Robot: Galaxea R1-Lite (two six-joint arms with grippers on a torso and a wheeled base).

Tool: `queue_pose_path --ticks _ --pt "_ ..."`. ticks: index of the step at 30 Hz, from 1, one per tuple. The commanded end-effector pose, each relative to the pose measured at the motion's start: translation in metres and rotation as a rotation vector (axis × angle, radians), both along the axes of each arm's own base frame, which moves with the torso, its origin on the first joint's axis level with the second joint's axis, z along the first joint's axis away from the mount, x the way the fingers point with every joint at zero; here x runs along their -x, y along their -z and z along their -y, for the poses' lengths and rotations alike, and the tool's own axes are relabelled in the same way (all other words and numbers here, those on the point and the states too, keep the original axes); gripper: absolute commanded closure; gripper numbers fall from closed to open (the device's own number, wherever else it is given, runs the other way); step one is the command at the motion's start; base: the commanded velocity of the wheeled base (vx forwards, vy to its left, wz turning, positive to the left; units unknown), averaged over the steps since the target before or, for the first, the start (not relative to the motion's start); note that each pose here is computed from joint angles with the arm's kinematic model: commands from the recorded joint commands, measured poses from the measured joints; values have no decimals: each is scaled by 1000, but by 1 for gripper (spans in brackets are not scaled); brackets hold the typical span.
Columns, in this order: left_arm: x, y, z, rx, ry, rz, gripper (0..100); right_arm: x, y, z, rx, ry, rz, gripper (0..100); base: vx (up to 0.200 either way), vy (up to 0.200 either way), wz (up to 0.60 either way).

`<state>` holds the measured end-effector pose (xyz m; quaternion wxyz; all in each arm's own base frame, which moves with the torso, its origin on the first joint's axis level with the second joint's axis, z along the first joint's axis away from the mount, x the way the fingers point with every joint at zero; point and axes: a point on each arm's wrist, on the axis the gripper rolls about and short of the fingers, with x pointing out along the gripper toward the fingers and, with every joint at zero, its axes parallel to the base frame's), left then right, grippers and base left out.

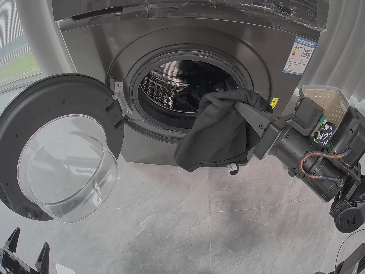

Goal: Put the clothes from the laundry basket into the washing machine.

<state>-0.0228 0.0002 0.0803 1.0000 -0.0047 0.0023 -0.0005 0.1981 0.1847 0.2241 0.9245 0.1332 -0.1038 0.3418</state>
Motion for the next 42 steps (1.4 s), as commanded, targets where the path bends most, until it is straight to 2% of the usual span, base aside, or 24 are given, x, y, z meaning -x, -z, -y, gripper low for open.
queue_pose_path --ticks 1,8,10,11,12,13,14,15,16,17,19,20,23,27,31,35,42 --pt "0 5 0 -3 0 0 0 -1 3 -7 10 -16 -9 100 0 0 0" --pt "0 5 0 -8 -9 0 0 -5 17 -30 36 -59 -35 100 0 0 0" --pt "0 5 0 -35 4 6 0 -6 19 -34 38 -65 -37 100 0 0 0" --pt "2 -4 0 -42 15 66 0 -5 19 -36 33 -68 -33 100 0 0 0" --pt "7 -24 1 -29 33 177 0 -5 19 -37 31 -70 -31 100 0 0 0" --pt "11 -36 1 -18 53 230 0 -5 19 -37 30 -70 -30 100 0 0 0" --pt "20 -61 3 9 128 326 0 -6 19 -38 28 -70 -30 100 0 0 0" --pt "20 -73 5 15 204 307 0 -8 19 -39 28 -70 -30 100 0 0 0" --pt "15 -73 6 12 272 250 0 -9 18 -40 24 -70 -25 100 0 0 0" --pt "11 -72 7 14 302 206 0 -9 17 -41 21 -72 -23 100 0 0 0" --pt "-4 -70 9 28 391 72 0 -12 14 -45 10 -72 -13 100 0 0 0" --pt "-18 -69 10 34 442 -20 0 -13 11 -46 0 -72 -3 100 0 0 0" --pt "-47 -75 12 13 533 -117 0 -14 8 -45 0 -80 5 100 0 0 0" --pt "-85 -82 17 12 638 -164 0 -16 5 -44 -1 -91 15 100 0 0 0" --pt "-121 -82 32 26 740 -215 0 -18 0 -44 -9 -98 29 100 0 0 0" --pt "-151 -78 47 27 759 -239 0 -20 -8 -46 -25 -95 45 100 0 0 0" --pt "-185 -69 66 30 767 -269 0 -24 -12 -43 -23 -83 41 100 0 0 0"
